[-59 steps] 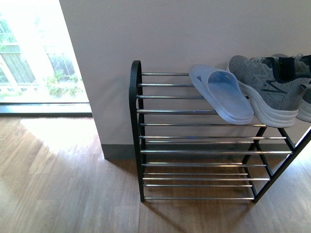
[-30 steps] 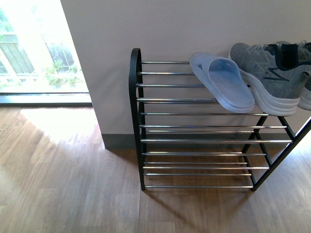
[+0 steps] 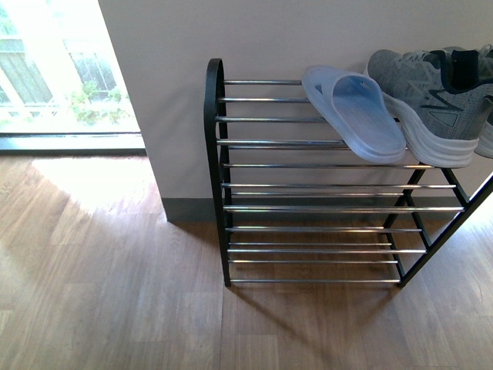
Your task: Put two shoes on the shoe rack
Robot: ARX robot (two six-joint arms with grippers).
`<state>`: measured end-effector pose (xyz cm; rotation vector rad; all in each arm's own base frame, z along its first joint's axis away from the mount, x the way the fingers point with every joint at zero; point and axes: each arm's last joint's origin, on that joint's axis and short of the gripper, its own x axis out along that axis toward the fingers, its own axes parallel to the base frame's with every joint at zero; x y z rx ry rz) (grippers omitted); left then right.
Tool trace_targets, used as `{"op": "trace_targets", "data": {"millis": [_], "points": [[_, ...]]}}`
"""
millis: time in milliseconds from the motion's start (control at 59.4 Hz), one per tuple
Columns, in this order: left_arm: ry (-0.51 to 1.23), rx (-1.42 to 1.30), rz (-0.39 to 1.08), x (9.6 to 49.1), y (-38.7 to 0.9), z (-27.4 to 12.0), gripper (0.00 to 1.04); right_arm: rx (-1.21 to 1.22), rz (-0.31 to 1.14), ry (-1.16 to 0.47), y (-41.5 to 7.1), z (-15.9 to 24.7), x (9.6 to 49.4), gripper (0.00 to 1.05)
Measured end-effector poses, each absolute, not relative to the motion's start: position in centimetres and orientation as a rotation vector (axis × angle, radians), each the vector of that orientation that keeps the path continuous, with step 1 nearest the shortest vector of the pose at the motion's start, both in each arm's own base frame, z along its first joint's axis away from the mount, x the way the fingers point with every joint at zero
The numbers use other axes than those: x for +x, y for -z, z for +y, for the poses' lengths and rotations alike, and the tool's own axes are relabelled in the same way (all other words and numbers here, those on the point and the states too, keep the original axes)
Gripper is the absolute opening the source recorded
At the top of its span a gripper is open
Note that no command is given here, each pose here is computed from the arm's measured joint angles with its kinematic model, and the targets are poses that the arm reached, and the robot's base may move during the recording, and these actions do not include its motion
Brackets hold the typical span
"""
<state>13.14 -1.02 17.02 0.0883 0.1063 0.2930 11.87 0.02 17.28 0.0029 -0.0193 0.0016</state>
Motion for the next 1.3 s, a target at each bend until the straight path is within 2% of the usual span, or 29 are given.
{"op": "trace_targets", "data": {"millis": [555, 623, 942, 959, 1026, 1127, 1296], "points": [[-0.293, 0.088, 0.106, 13.1, -17.0, -1.0, 0.02, 0.003, -0.018, -0.002, -17.2, 0.0, 10.7, 0.01], [-0.293, 0.088, 0.106, 13.1, -17.0, -1.0, 0.02, 0.003, 0.014, -0.003, -16.8, 0.0, 10.2, 0.01], [-0.293, 0.088, 0.106, 13.1, -17.0, -1.0, 0.02, 0.003, -0.013, -0.002, -16.9, 0.0, 9.7, 0.01], [-0.293, 0.088, 0.106, 13.1, -17.0, -1.0, 0.02, 0.002, -0.013, -0.002, -16.9, 0.0, 9.7, 0.02], [-0.293, 0.088, 0.106, 13.1, -17.0, -1.0, 0.02, 0.002, -0.013, -0.001, -16.9, 0.0, 9.7, 0.18], [-0.293, 0.088, 0.106, 13.1, -17.0, -1.0, 0.02, 0.002, -0.013, -0.002, -16.9, 0.0, 9.7, 0.34], [-0.295, 0.088, 0.106, 13.1, -17.0, -1.0, 0.02, 0.002, -0.014, -0.003, -16.9, 0.0, 9.7, 0.58]]}}
